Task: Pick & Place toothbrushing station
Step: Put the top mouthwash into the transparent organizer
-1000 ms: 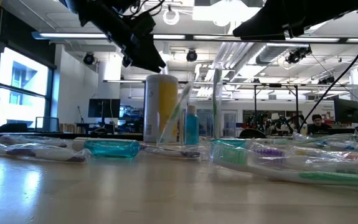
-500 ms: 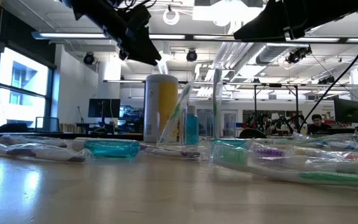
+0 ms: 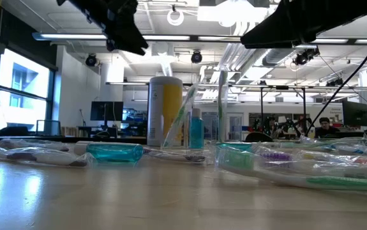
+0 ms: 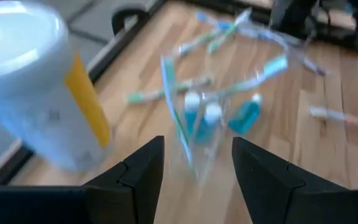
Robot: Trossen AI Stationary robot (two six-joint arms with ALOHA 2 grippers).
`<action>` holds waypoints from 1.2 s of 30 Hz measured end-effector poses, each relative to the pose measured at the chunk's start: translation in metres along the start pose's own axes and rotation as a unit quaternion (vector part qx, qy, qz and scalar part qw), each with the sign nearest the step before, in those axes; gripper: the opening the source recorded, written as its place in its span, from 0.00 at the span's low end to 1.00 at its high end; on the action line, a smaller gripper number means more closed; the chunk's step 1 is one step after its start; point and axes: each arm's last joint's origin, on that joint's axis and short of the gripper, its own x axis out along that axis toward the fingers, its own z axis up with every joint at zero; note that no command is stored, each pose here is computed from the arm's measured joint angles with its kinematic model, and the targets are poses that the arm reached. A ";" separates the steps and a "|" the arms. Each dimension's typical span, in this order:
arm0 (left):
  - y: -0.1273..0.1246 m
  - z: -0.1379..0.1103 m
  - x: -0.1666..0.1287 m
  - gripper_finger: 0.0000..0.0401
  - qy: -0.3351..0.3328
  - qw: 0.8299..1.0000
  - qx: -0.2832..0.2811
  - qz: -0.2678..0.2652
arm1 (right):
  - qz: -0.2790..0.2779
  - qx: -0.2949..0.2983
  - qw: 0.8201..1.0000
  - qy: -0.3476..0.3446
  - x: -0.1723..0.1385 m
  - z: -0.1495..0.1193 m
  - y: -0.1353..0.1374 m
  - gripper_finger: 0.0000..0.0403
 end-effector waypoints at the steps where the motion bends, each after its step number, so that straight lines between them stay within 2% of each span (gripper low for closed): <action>1: 0.000 -0.002 -0.002 0.46 0.011 1.000 -0.003 0.001 | 0.011 0.003 1.000 0.002 0.000 0.000 0.001 0.63; 6: -0.002 -0.013 -0.010 0.46 0.059 0.998 -0.023 0.003 | 0.078 0.013 0.996 0.035 0.000 -0.007 0.004 0.63; 11: -0.025 -0.028 -0.007 0.46 0.085 0.996 -0.010 -0.001 | 0.133 0.000 0.986 0.096 -0.002 -0.019 0.005 0.63; 18: -0.059 -0.054 -0.008 0.46 0.093 0.995 0.013 0.016 | 0.150 0.015 0.980 0.126 -0.004 -0.024 0.005 0.63; 23: -0.079 -0.061 -0.016 0.46 0.085 0.996 0.033 0.004 | 0.169 0.020 0.976 0.133 -0.004 -0.024 0.006 0.63; 26: -0.084 -0.064 -0.024 0.46 0.082 0.995 0.047 0.007 | 0.187 0.041 0.971 0.143 -0.005 -0.025 0.008 0.63; 30: -0.083 -0.070 -0.032 0.46 0.084 0.994 0.049 0.046 | 0.204 0.045 0.966 0.150 -0.005 -0.025 0.008 0.63; 36: -0.082 -0.092 -0.024 0.46 0.099 0.992 0.048 0.057 | 0.202 0.044 0.967 0.152 -0.003 -0.025 0.007 0.63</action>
